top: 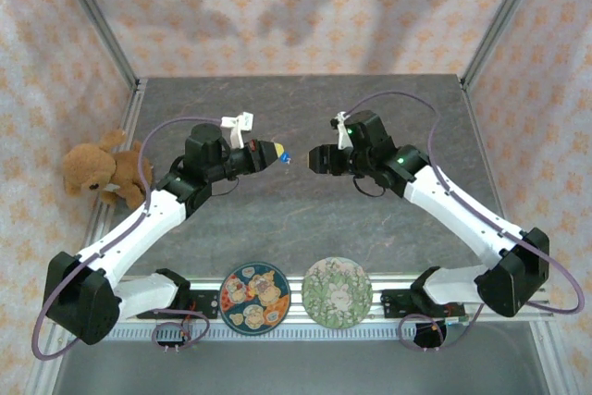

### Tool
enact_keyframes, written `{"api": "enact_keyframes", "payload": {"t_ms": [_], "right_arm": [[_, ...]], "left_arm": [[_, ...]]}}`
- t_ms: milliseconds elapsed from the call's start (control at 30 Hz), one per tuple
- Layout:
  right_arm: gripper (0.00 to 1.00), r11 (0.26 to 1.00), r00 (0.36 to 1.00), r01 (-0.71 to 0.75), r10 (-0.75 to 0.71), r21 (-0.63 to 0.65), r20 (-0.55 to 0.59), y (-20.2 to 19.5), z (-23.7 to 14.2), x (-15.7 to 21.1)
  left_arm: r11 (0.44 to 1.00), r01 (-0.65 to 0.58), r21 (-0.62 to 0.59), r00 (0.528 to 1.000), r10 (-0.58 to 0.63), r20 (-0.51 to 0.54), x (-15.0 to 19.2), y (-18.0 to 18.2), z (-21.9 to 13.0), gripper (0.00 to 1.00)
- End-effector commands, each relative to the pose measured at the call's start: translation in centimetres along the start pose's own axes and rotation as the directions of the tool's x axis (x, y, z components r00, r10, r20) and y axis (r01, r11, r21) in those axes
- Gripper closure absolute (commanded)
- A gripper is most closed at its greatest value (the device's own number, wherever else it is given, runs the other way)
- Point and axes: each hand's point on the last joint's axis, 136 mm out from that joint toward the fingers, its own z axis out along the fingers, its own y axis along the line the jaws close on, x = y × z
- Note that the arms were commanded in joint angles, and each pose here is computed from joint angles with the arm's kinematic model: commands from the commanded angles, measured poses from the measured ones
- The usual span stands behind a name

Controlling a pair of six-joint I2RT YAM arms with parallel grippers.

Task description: Remove the keys from the keyring

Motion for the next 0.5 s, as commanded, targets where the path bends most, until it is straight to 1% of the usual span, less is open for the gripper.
{"api": "enact_keyframes", "payload": {"t_ms": [0,100,133,167,200,267,333,400,467], "right_arm": [[0.44,1.000,0.986,-0.023,0.020,0.018,0.163,-0.8,-0.3,-2.5],[0.42,1.000,0.967,0.012,-0.017,0.021,0.256,-1.4,-0.3,-3.1],[0.39,1.000,0.958,0.019,-0.025,0.024,0.287,-1.7,-0.3,-3.2],[0.34,0.999,0.948,0.019,-0.032,0.043,0.317,-2.2,-0.1,-3.4],[0.31,0.998,0.943,0.017,-0.039,0.067,0.330,-2.8,0.0,-3.4],[0.31,0.994,0.948,0.039,-0.068,0.099,0.312,-3.4,0.6,-3.0],[0.31,0.996,0.954,0.038,-0.062,0.086,0.292,-3.3,1.3,-2.7],[0.31,0.999,0.964,0.033,-0.043,0.043,0.263,-2.7,1.8,-2.6],[0.33,1.000,0.974,0.011,-0.005,-0.027,0.226,-1.9,2.3,-2.6]], "left_arm": [[0.999,-0.006,-0.034,1.000,0.007,0.029,-1.6,-0.2,0.1,1.00],[0.998,0.004,-0.063,0.999,-0.002,0.044,-2.4,0.0,0.3,1.00],[0.997,0.006,-0.071,0.999,-0.002,0.049,-2.7,0.0,0.3,1.00],[0.997,0.009,-0.083,0.999,-0.004,0.054,-2.9,0.1,0.3,1.00],[0.996,0.010,-0.091,0.998,-0.005,0.060,-3.1,0.1,0.3,1.00],[0.994,0.018,-0.108,0.997,-0.011,0.073,-3.7,0.2,0.4,1.00],[0.990,0.028,-0.137,0.997,-0.018,0.075,-3.9,0.7,0.6,1.00],[0.988,0.028,-0.150,0.998,-0.019,0.064,-3.8,1.0,0.9,1.00],[0.986,0.048,-0.158,0.998,-0.040,0.058,-3.8,1.4,1.3,1.00]]}}
